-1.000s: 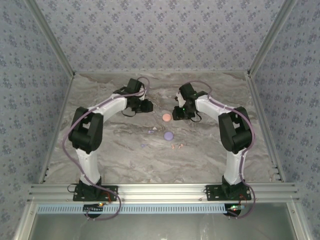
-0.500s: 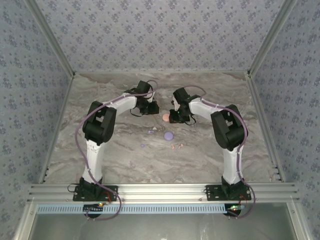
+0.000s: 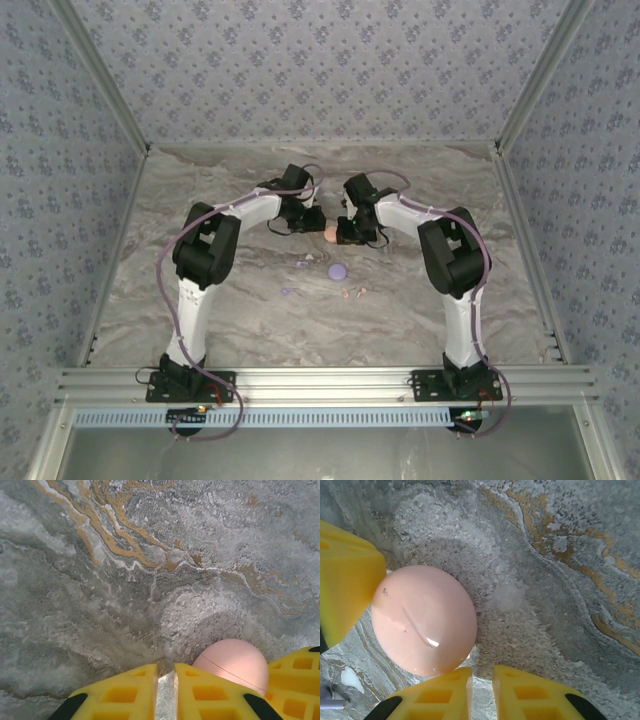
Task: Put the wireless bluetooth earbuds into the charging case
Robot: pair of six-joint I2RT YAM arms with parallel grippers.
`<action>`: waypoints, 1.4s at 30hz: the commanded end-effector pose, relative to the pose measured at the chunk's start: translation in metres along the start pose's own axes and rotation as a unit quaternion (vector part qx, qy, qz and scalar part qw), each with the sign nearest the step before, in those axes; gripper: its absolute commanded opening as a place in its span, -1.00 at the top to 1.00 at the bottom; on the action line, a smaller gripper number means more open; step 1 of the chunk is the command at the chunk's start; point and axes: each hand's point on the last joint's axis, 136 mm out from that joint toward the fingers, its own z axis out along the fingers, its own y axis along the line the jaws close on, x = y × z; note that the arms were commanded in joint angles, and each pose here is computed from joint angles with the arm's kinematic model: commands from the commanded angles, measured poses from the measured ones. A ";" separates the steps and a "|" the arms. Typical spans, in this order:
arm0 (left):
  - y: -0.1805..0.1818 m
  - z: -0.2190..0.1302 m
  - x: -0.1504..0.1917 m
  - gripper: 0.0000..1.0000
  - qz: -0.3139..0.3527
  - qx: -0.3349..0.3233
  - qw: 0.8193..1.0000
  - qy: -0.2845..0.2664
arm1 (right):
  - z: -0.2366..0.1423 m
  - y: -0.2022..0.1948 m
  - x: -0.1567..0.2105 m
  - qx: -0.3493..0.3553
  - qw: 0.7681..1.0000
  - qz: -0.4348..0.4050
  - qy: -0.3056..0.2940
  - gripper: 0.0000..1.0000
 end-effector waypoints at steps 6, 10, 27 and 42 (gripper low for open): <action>0.002 -0.003 0.031 0.68 -0.015 -0.008 1.000 0.020 | 0.010 -0.013 -0.012 0.038 0.999 0.001 -0.003 0.61; -0.005 -0.008 0.036 0.67 -0.004 -0.001 1.000 0.021 | 0.008 -0.016 -0.016 0.051 0.999 -0.003 -0.006 0.61; 0.011 -0.044 0.023 0.45 -0.009 -0.073 0.997 -0.037 | -0.022 -0.017 -0.022 0.048 0.998 -0.013 -0.029 0.50; -0.011 -0.044 0.013 -0.02 -0.103 0.090 0.988 -0.076 | -0.024 0.009 -0.036 -0.101 0.995 -0.002 -0.017 0.31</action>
